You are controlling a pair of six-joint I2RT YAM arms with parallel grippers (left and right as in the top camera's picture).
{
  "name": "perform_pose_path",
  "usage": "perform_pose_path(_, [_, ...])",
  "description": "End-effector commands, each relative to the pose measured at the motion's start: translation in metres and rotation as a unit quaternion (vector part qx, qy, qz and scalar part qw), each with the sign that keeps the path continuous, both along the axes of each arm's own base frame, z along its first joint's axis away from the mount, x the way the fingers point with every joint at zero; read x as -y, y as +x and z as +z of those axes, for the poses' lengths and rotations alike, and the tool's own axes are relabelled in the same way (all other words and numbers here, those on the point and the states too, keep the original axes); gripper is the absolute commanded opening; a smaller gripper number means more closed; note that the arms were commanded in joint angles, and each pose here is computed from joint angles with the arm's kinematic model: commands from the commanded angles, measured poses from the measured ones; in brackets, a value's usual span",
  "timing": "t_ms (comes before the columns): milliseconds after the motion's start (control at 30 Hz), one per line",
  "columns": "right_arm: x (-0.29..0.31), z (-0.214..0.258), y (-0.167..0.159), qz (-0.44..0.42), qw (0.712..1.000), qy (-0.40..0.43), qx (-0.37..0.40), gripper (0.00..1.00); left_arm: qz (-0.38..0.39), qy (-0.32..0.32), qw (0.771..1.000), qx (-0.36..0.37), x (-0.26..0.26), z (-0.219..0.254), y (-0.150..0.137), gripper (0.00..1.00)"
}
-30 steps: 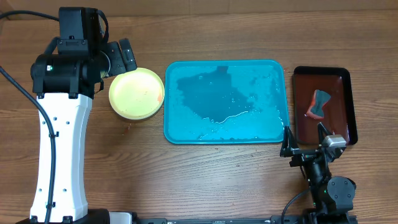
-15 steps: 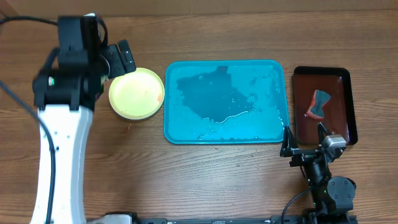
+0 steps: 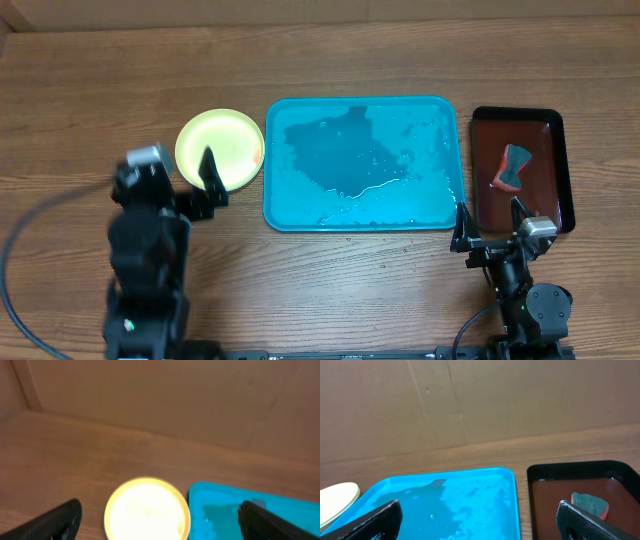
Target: Clean dirty plates on tray and stack at the side
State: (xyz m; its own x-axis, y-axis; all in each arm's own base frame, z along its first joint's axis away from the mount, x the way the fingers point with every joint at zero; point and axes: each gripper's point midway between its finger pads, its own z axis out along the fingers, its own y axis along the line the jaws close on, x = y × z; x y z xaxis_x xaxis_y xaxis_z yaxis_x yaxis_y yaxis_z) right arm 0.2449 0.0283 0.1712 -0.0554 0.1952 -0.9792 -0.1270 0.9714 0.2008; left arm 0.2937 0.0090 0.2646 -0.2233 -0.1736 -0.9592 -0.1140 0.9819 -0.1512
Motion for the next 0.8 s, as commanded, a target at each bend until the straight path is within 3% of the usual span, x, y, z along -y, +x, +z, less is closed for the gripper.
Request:
perform_pose_path(0, [-0.001, -0.002, 0.000, 0.000, 1.000, 0.002, 0.002, 1.00, -0.013, 0.046, 0.999, 0.019, 0.000, -0.027, -0.014, 1.00])
perform_pose_path(367, [-0.001, -0.002, 0.000, 0.000, 1.000, 0.001, 0.002, 1.00, -0.047, 0.176, 0.980, 0.076, 0.004, -0.079, -0.041, 1.00])
perform_pose_path(767, [-0.001, -0.002, 0.000, 0.000, 1.000, 0.001, 0.002, 1.00, -0.038, 0.180, 0.980, 0.070, -0.003, -0.108, -0.048, 1.00])
